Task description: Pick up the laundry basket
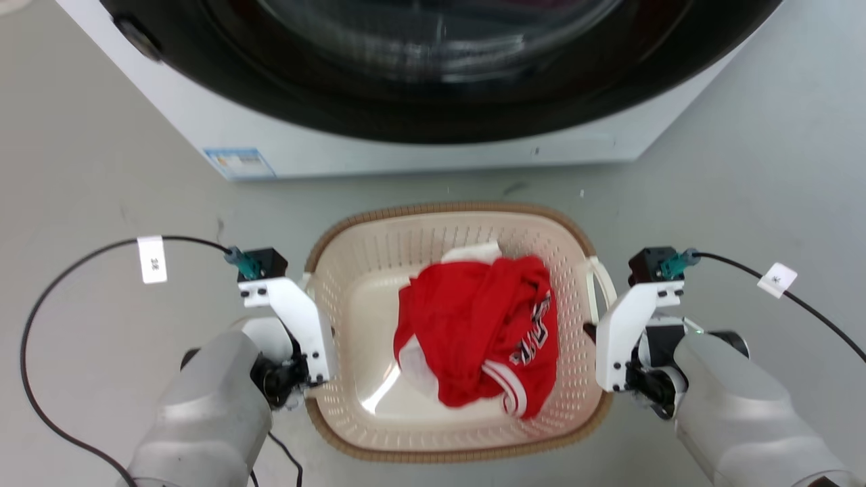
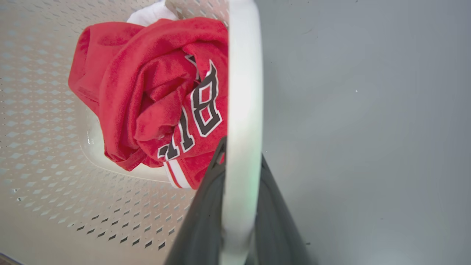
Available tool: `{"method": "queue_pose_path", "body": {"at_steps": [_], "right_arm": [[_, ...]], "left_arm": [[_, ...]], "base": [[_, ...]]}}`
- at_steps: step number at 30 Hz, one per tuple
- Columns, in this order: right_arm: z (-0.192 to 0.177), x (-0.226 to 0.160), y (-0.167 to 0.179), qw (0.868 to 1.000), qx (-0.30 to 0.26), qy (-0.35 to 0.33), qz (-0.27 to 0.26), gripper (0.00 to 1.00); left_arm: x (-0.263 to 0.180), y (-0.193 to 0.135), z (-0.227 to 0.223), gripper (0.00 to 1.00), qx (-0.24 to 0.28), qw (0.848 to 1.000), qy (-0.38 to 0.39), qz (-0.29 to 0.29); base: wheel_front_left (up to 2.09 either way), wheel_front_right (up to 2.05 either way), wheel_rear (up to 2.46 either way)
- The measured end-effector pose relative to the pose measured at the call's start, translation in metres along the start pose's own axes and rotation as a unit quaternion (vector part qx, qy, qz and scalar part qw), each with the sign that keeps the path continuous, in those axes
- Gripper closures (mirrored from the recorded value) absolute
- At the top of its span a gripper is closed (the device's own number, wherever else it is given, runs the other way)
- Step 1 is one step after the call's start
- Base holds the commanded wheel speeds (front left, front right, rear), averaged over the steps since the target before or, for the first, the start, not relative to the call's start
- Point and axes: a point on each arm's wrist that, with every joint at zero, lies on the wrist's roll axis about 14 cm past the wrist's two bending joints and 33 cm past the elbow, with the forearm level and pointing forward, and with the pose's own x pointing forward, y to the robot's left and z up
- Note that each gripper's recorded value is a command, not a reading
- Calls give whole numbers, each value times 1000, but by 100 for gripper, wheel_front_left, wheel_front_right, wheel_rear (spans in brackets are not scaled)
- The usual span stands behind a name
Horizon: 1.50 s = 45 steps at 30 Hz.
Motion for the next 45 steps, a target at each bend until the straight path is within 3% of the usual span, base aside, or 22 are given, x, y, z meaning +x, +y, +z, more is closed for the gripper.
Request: {"method": "queue_pose_path", "body": {"at_steps": [13, 21, 31, 45], "right_arm": [[24, -71, 13, 1000, 7, -10, 9, 100], [20, -99, 20, 999, 22, 27, 16, 100], [4, -113, 23, 997, 36, 67, 15, 100], [-1, -114, 19, 997, 40, 68, 10, 100]], "left_arm": [[-73, -32, 15, 100, 16, 999, -25, -16], [-100, -41, 9, 100, 21, 999, -22, -19], [-111, -41, -9, 100, 8, 1000, -2, -16], [-109, -43, -15, 100, 8, 1000, 7, -18]], "base": [[0, 0, 0], [0, 0, 0], [0, 0, 0], [0, 0, 0]]}}
